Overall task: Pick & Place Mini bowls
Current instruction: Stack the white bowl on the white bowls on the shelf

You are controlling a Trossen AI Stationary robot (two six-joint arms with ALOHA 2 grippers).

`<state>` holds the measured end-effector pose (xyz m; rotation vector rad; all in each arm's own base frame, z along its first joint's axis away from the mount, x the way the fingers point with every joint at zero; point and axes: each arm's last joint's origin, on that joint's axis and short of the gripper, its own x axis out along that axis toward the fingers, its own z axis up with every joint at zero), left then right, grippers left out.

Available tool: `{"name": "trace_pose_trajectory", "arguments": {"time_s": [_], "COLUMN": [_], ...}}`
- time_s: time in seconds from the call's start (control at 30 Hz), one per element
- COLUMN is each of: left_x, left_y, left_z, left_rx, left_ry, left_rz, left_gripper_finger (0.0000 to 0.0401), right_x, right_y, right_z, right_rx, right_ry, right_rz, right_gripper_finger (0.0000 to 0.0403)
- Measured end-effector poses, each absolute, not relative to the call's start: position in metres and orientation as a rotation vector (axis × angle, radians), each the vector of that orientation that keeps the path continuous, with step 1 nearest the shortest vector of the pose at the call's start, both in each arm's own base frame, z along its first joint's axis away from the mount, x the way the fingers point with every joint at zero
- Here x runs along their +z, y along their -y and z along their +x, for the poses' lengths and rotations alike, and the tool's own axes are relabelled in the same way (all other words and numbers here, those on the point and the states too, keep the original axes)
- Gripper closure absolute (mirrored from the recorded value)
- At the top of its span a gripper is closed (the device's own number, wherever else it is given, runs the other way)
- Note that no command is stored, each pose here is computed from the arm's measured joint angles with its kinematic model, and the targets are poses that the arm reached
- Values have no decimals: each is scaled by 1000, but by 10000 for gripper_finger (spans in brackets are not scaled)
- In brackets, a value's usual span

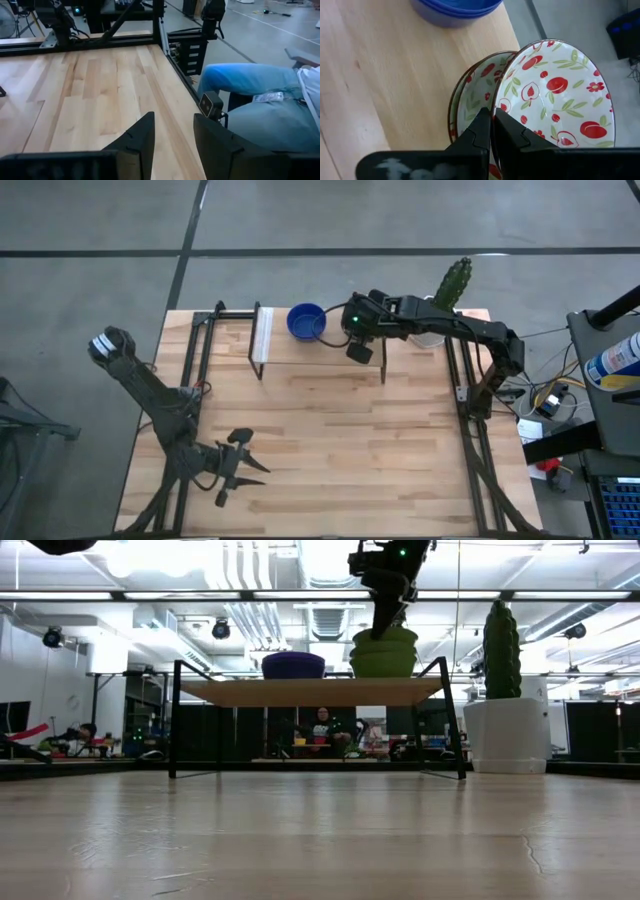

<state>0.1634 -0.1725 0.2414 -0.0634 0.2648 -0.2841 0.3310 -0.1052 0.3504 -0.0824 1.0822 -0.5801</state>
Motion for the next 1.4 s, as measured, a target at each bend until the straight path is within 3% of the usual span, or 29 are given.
{"name": "trace_pose_trajectory", "arguments": {"time_s": [0.8,1.4], "left_x": [241,238], "left_y": [172,172], "left_z": [163,163], "left_rx": [-283,-281], "left_ry": [-267,-274], "left_rz": [-68,-74], "left_gripper_finger": [271,271], "right_x": [341,342], "right_y": [104,103], "right_z": [338,339], "right_rx": [-505,-517], "right_ry": [-1124,-1104], "right_rz": [-107,-99], "right_gripper_finger": [392,318]}}
